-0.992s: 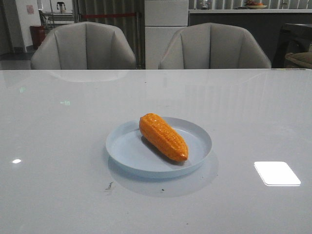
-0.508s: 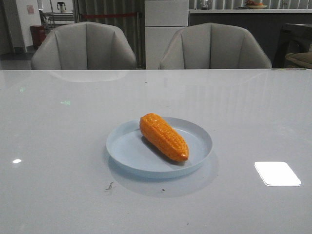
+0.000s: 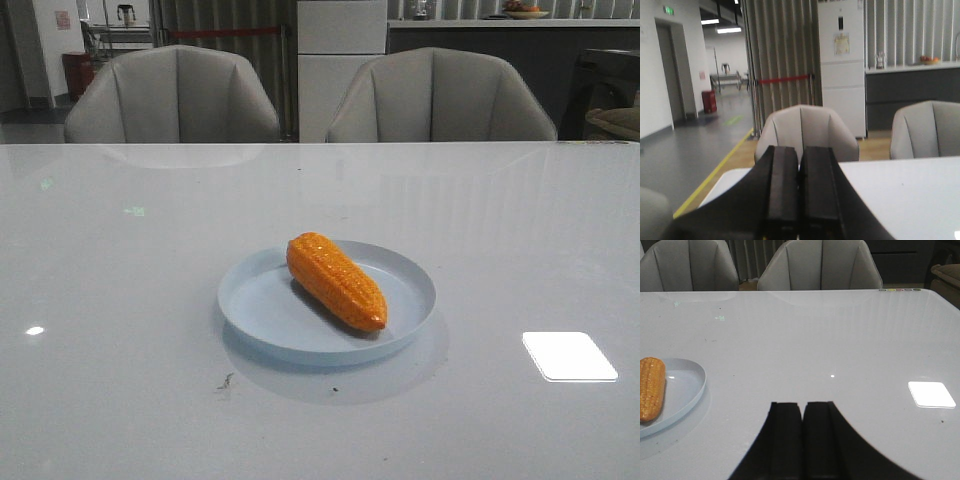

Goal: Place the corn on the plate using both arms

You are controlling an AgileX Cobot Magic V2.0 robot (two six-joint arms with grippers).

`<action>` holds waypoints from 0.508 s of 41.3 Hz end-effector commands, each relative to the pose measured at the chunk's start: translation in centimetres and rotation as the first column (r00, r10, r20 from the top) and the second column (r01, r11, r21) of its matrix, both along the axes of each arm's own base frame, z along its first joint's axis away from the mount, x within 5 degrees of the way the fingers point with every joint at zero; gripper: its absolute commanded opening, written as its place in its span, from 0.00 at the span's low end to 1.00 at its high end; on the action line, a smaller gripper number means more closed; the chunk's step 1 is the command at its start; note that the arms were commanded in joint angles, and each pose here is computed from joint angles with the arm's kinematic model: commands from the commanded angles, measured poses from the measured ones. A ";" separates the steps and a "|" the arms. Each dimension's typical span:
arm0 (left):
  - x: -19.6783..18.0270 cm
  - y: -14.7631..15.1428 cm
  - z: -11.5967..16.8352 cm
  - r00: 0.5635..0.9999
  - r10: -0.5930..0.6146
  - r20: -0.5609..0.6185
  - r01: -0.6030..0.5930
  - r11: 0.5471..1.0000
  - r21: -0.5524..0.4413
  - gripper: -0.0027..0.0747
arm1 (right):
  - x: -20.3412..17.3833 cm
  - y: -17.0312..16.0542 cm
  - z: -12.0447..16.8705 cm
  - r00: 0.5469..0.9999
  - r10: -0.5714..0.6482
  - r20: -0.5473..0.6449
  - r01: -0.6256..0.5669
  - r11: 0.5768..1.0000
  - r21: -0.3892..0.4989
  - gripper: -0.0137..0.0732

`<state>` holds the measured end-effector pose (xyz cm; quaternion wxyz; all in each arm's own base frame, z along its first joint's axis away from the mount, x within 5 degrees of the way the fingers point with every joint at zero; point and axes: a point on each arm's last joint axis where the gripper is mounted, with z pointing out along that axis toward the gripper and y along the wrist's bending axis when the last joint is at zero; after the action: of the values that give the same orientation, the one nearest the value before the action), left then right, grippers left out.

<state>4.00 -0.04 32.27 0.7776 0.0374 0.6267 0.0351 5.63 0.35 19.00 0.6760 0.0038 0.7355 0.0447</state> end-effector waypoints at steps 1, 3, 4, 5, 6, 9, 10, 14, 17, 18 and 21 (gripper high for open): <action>-0.4 -0.1 -0.2 0.977 -0.010 0.215 0.013 1.000 -0.012 0.15 | -0.2 0.0 1.6 0.992 -0.003 0.124 0.003 1.000 -0.002 0.22; -0.3 -0.1 -1.4 0.969 -0.012 0.246 0.015 1.000 -0.012 0.15 | -0.2 0.0 1.6 0.992 -0.003 0.124 0.003 1.000 -0.002 0.22; -0.3 -0.1 -1.9 0.967 -0.012 0.254 0.017 1.000 -0.016 0.15 | -0.2 0.0 1.6 0.992 -0.003 0.124 0.003 1.000 -0.002 0.22; -0.3 -0.1 -2.4 0.962 -0.012 0.273 0.019 1.000 -0.021 0.15 | -0.2 0.0 1.6 0.992 -0.003 0.124 0.003 1.000 -0.002 0.22; -0.1 -0.1 -3.2 0.962 -0.013 0.271 0.020 1.000 -0.023 0.15 | -0.2 0.0 1.6 0.992 -0.003 0.124 0.003 1.000 -0.002 0.22; 0.1 -0.1 -5.1 0.955 -0.013 0.296 0.021 1.000 -0.023 0.15 | -0.2 0.0 1.6 0.992 -0.003 0.124 0.003 1.000 -0.002 0.22; 0.1 -0.1 -5.5 0.951 -0.014 0.308 0.022 0.999 -0.023 0.15 | -0.2 0.0 1.6 0.992 -0.003 0.124 0.003 1.000 -0.002 0.22; 0.3 -0.1 -7.8 0.950 -0.014 0.311 0.022 0.999 -0.023 0.15 | -0.2 0.0 1.6 0.992 -0.003 0.124 0.003 1.000 -0.002 0.22; 0.6 -0.1 -8.7 0.962 -0.018 0.274 0.026 0.999 -0.023 0.15 | -0.2 0.0 1.6 0.992 -0.003 0.124 0.003 1.000 -0.002 0.22; 0.6 -0.1 -8.7 0.967 -0.021 0.254 0.027 0.999 -0.023 0.15 | -0.2 0.0 1.6 0.992 -0.003 0.124 0.003 1.000 -0.002 0.22; 0.7 -0.2 -9.0 0.972 -0.027 0.231 0.033 0.999 -0.023 0.15 | -0.2 0.0 1.6 0.992 -0.003 0.124 0.003 1.000 -0.002 0.22</action>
<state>4.90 -0.15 23.96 0.8348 0.0363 0.5483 0.0327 5.63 0.35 18.99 0.6754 0.0038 0.7361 0.0447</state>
